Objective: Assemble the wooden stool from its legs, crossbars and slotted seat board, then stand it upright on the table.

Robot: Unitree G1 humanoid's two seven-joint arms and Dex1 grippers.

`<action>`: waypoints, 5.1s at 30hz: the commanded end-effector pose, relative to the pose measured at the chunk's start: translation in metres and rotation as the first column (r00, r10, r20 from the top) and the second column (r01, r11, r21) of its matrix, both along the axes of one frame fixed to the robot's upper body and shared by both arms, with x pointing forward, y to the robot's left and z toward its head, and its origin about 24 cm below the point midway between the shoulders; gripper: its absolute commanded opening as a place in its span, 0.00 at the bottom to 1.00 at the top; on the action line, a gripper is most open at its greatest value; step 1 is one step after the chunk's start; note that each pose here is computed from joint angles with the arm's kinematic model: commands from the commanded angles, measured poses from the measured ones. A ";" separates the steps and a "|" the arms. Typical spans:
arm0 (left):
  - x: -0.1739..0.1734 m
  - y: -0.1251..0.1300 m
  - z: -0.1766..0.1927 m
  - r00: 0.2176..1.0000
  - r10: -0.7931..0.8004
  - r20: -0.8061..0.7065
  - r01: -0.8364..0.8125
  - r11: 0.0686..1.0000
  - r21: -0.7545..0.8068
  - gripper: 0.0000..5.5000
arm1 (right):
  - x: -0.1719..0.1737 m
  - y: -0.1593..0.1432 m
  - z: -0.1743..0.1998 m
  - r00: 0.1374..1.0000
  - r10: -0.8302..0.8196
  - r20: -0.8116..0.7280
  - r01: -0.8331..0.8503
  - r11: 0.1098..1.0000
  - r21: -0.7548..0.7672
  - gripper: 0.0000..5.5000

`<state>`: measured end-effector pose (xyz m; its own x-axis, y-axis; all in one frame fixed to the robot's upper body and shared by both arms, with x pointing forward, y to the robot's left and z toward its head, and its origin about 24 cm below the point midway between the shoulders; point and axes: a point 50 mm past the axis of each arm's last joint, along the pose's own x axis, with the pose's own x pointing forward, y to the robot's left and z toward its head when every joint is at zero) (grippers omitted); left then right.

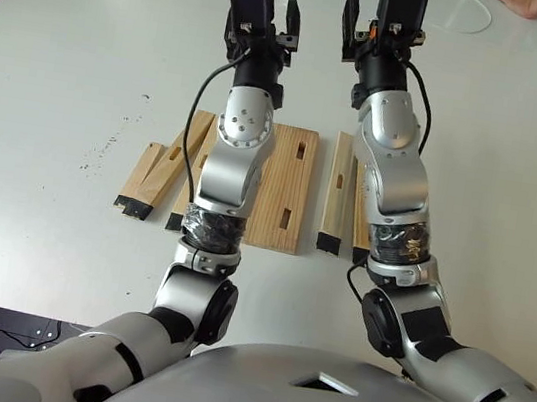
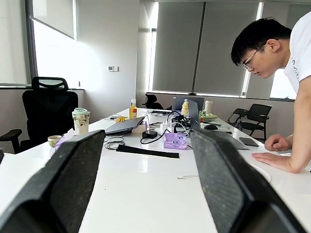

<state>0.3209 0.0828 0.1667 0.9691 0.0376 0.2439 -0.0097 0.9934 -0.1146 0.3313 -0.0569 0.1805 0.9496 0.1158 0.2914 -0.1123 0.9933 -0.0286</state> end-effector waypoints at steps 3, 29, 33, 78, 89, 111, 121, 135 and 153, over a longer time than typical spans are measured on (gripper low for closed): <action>0.003 -0.002 0.003 1.000 0.003 0.022 -0.003 1.000 0.001 0.61 | 0.000 0.007 0.002 1.000 0.008 0.009 -0.008 1.000 0.007 0.58; 0.005 0.051 -0.002 0.996 -0.019 -0.088 0.012 0.997 -0.080 0.61 | 0.003 -0.001 -0.015 0.995 -0.093 -0.043 0.093 0.996 0.004 0.58; -0.008 0.116 -0.019 0.977 -0.041 -0.208 0.048 0.999 0.026 0.61 | -0.002 -0.017 -0.024 0.987 -0.135 -0.092 0.139 0.989 0.047 0.58; -0.078 0.253 -0.098 0.451 -0.215 -0.866 0.584 0.805 0.104 0.61 | -0.035 -0.067 -0.053 0.902 -0.409 -0.141 0.422 0.903 0.077 0.58; -0.110 0.267 -0.098 0.332 -0.200 -0.922 0.597 0.801 0.041 0.61 | -0.045 -0.069 -0.060 0.862 -0.477 -0.169 0.498 0.860 0.113 0.58; -0.109 0.274 -0.092 0.288 -0.240 -0.927 0.684 0.729 0.023 0.24 | -0.051 -0.075 -0.064 0.834 -0.519 -0.184 0.544 0.830 0.125 0.58; -0.038 0.187 0.041 0.828 -0.542 -0.143 0.535 0.841 -0.087 0.24 | -0.012 -0.098 -0.036 0.960 -0.169 -0.223 0.233 0.926 0.297 0.58; -0.064 0.042 0.091 0.476 -0.773 0.419 0.879 0.417 -0.230 0.24 | 0.007 -0.089 0.085 0.799 0.601 0.022 -0.599 0.791 0.124 0.58; -0.083 0.055 0.047 0.232 -0.971 0.065 0.972 0.230 -0.041 0.24 | -0.035 -0.089 0.129 0.003 0.987 -0.163 -0.970 0.042 0.239 0.58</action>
